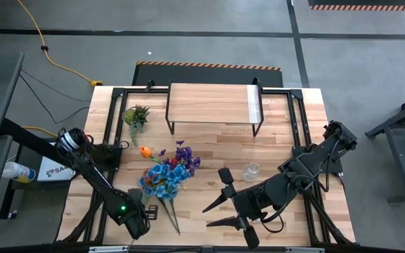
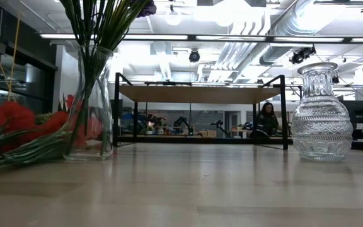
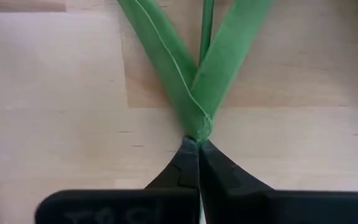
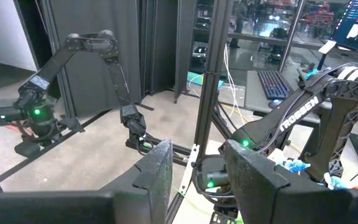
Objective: Pick and place flowers into a vace then onto a shelf
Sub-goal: Put the red flower into the right transparent flower vase
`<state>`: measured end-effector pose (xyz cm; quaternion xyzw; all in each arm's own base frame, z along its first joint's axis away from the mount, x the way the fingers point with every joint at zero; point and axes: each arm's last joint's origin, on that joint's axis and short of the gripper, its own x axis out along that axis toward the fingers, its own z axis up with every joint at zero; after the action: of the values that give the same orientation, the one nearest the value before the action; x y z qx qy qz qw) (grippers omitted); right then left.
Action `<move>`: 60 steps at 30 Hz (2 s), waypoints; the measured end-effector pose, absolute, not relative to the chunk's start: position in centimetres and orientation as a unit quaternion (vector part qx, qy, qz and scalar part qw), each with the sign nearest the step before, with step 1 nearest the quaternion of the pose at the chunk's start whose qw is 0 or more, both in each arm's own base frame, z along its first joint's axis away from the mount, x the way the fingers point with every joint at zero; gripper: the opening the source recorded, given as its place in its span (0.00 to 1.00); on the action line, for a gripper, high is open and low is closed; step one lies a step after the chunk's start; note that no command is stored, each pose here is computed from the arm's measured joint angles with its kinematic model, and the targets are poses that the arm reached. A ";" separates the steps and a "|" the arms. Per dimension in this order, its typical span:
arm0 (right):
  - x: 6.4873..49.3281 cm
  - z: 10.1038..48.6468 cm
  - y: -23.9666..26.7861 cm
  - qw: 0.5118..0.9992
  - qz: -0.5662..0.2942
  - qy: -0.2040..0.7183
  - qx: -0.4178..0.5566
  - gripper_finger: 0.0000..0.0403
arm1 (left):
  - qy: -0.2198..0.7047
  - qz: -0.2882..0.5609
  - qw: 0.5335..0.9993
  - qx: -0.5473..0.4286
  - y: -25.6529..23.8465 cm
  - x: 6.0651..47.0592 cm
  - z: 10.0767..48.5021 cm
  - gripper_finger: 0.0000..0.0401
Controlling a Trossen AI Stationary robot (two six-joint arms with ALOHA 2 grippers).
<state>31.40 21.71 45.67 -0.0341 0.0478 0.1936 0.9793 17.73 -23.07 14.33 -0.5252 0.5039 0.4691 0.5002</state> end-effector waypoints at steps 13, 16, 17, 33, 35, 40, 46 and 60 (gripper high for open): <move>31.4 45.7 21.7 0.979 0.194 0.048 -0.034 0.35 | 0.514 0.525 0.485 -0.474 -21.2 16.1 15.9 0.06; 31.4 45.7 21.7 0.979 0.194 0.047 -0.034 0.35 | 0.514 0.534 0.484 -0.465 -20.9 15.8 16.3 0.06; 31.4 45.7 21.7 0.979 0.194 0.046 -0.034 0.35 | 0.515 0.535 0.483 -0.464 -20.8 15.8 16.4 0.06; 31.5 45.8 21.6 0.984 0.169 0.041 -0.034 0.35 | 0.505 0.594 0.480 -0.403 -18.8 14.2 22.3 0.06; 31.5 45.8 21.5 0.984 0.168 0.041 -0.035 0.35 | 0.502 0.602 0.481 -0.393 -18.7 14.1 23.3 0.06; 31.5 45.8 21.5 0.984 0.167 0.040 -0.038 0.35 | 0.499 0.615 0.481 -0.376 -18.6 14.0 24.7 0.06; 31.5 45.8 21.5 0.984 0.168 0.040 -0.038 0.35 | 0.499 0.613 0.481 -0.378 -18.6 14.1 25.4 0.06; 31.5 45.8 21.5 0.984 0.168 0.040 -0.038 0.35 | 0.472 0.588 0.521 -0.400 -18.9 14.7 26.6 0.06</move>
<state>31.53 21.51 45.80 -0.0379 0.0403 0.1683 0.9842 14.66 -18.93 26.59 -0.4003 0.4720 0.5882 0.5206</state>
